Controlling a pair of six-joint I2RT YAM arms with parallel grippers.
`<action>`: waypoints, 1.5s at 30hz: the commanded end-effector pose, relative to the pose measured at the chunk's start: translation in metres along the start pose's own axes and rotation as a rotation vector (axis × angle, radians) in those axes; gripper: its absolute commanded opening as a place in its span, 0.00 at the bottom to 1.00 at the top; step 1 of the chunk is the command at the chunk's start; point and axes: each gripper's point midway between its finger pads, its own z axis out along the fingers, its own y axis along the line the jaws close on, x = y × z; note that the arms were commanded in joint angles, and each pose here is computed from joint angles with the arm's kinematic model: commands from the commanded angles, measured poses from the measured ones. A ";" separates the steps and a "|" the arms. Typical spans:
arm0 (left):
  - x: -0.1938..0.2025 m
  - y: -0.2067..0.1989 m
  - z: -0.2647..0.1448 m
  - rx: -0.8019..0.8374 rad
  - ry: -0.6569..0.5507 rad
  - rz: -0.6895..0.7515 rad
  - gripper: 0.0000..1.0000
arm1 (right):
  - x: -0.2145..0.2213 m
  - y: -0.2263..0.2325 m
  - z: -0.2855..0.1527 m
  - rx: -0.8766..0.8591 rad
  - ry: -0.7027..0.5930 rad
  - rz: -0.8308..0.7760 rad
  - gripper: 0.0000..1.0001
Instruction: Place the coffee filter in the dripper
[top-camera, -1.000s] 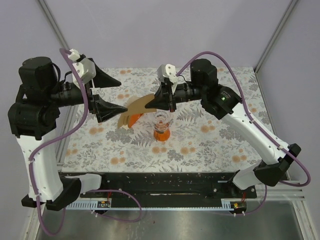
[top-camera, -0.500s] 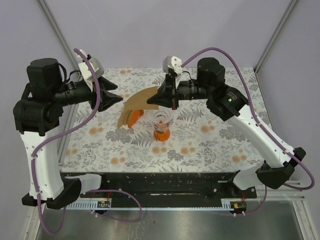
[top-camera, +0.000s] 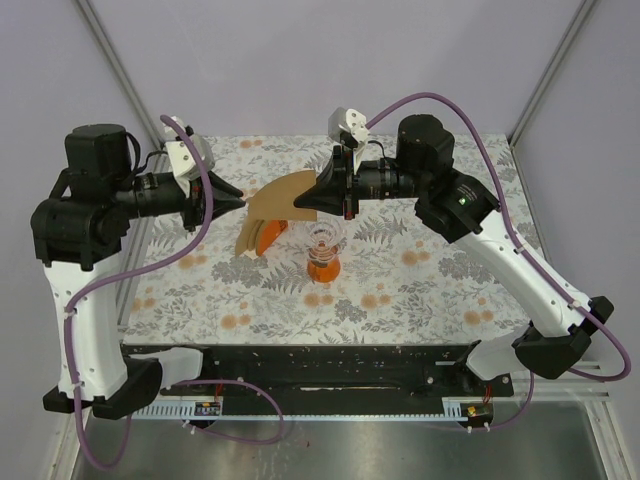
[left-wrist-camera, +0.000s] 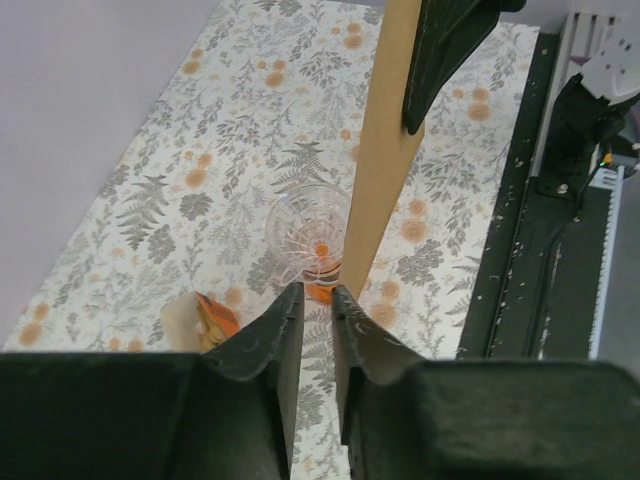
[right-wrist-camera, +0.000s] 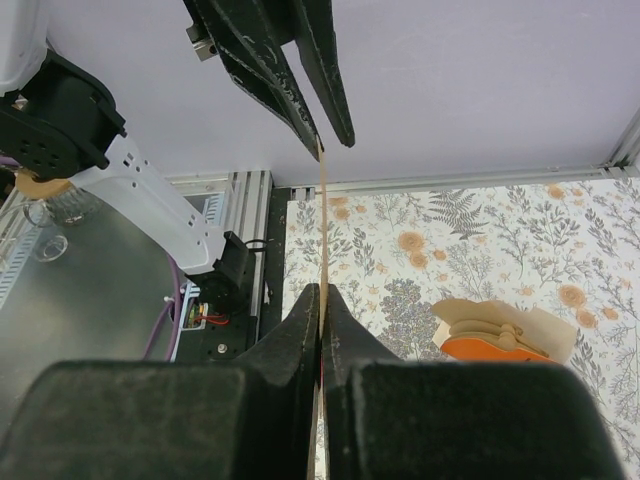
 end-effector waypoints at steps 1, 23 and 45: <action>-0.011 0.001 0.004 0.031 -0.054 0.013 0.17 | -0.024 0.011 -0.010 -0.009 -0.058 -0.046 0.00; -0.014 -0.015 0.001 0.091 -0.072 0.032 0.34 | -0.018 0.005 -0.007 0.001 -0.045 -0.053 0.00; -0.077 0.026 0.005 -0.008 -0.268 -0.654 0.81 | -0.057 -0.047 -0.031 0.607 -0.168 -1.437 0.00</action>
